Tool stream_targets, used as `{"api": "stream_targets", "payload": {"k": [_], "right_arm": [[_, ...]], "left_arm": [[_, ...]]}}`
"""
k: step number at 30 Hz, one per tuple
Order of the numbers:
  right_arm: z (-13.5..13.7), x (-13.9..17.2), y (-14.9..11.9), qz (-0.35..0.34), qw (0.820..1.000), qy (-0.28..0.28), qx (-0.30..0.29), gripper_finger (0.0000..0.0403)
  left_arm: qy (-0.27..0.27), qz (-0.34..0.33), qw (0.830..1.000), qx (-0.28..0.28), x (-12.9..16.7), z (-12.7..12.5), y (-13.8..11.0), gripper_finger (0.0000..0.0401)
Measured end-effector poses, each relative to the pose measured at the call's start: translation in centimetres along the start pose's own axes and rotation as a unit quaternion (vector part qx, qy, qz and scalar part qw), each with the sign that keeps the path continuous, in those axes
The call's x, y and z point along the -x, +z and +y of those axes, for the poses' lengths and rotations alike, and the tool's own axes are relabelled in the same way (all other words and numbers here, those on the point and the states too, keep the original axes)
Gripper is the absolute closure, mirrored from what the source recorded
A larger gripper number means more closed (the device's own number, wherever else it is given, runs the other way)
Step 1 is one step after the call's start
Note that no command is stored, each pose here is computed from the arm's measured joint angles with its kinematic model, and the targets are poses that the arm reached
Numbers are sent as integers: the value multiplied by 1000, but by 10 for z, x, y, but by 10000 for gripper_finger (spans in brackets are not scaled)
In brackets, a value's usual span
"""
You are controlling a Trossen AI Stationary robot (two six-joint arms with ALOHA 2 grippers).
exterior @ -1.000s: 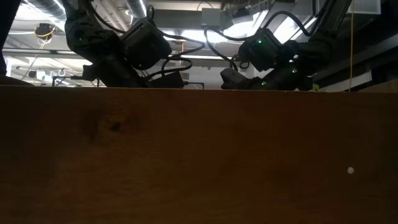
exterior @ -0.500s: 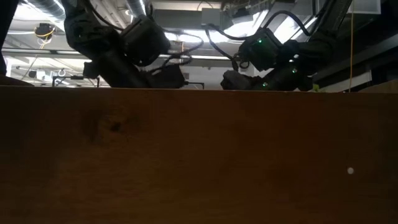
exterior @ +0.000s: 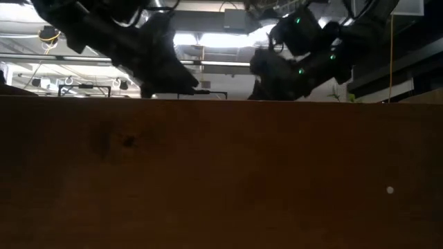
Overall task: Pick & Place Tea
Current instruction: Put the brown tea bag into the middle section of the wooden organizer
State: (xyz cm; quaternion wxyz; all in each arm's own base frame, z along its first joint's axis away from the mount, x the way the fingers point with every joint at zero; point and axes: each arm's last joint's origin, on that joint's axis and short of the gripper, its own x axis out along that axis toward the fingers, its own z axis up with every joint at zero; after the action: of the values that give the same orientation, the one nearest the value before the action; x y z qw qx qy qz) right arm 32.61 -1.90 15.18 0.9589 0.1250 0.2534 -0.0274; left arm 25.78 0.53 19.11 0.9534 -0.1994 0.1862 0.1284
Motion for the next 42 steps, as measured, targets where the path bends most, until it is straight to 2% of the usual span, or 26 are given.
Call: {"api": "stream_targets", "payload": {"k": [4,7,11,14,17,20,24,30,36,42], "right_arm": [[16,8,5,-14,991,-7,135,391],[29,12,5,-16,964,-46,262,391],[44,16,5,-17,910,-134,391,390],[54,18,5,-10,859,-207,468,390],[63,21,8,-13,816,-242,524,390],[69,23,12,-30,789,-250,560,390],[72,24,16,-42,763,-258,591,390],[73,26,20,-52,750,-272,600,390],[74,27,24,-63,734,-285,614,390],[73,28,25,-41,706,-309,636,389]], "left_arm": [[-1,-16,996,87,11,7,4,288],[-13,-20,986,168,14,10,10,288],[-31,-9,968,248,14,15,13,288],[-43,3,955,295,14,17,14,288],[-46,7,944,326,14,18,14,288],[-47,4,933,357,14,19,15,288],[-66,-18,920,386,14,19,21,288],[-116,-49,911,394,16,14,32,288],[-120,-52,907,400,16,14,33,288],[-120,-39,905,407,16,14,31,288]]}}
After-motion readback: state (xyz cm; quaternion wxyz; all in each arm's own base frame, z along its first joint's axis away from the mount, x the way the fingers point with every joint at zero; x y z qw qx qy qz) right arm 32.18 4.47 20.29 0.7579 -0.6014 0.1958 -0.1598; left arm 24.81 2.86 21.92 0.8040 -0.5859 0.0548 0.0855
